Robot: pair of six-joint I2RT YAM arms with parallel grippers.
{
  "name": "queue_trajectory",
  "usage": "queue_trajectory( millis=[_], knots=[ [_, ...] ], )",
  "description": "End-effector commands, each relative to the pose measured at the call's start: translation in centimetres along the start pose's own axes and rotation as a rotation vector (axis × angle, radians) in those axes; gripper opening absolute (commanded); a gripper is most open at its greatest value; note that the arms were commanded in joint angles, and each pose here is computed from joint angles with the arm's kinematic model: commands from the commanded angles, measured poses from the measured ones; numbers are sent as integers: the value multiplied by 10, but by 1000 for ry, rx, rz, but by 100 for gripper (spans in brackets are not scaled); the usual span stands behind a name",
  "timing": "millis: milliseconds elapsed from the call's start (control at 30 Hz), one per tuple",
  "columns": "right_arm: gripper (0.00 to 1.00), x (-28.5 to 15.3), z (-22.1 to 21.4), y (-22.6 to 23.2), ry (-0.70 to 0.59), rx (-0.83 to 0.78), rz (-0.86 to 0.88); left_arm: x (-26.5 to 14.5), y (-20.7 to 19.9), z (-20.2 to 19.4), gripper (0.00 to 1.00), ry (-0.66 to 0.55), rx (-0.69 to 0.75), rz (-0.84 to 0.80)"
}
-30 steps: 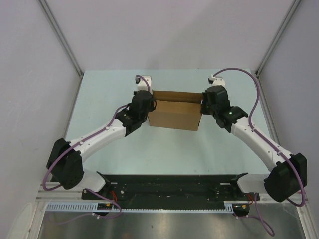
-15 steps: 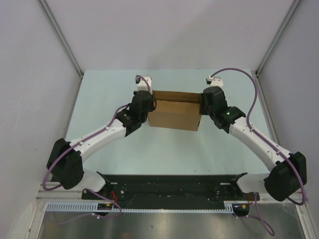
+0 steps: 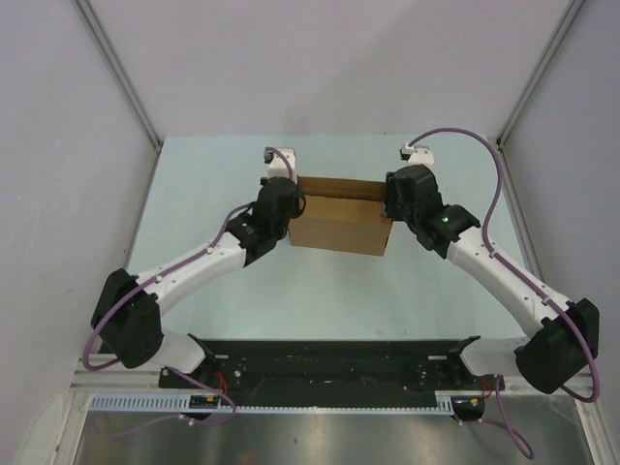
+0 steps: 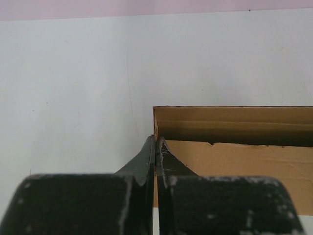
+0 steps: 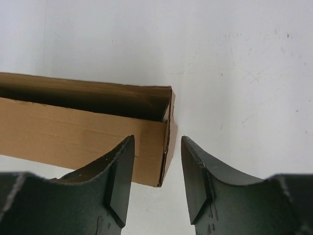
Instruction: Fold the paper box
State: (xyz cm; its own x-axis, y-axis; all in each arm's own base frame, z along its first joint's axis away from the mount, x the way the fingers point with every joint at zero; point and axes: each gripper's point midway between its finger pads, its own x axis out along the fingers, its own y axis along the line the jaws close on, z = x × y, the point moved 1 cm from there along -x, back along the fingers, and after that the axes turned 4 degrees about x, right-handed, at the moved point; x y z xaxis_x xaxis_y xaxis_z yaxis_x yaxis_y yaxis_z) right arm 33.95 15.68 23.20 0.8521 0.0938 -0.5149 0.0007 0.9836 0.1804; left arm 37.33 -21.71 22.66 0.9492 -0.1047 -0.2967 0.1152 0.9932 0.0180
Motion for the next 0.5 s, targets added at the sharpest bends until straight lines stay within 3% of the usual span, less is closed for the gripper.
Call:
queue_trajectory(
  millis=[0,133,267,467],
  knots=[
    [47,-17,42,1,-104,20,4,-6,-4,-64,0,203,131,-21],
    [36,-12,46,1,-99,12,5,-6,-4,-64,0,204,133,-22],
    [18,-8,42,2,-80,4,5,-6,-5,-61,0,198,133,-22],
    [14,-6,37,0,-60,0,-6,-6,-4,-62,0,201,140,-21]
  ],
)
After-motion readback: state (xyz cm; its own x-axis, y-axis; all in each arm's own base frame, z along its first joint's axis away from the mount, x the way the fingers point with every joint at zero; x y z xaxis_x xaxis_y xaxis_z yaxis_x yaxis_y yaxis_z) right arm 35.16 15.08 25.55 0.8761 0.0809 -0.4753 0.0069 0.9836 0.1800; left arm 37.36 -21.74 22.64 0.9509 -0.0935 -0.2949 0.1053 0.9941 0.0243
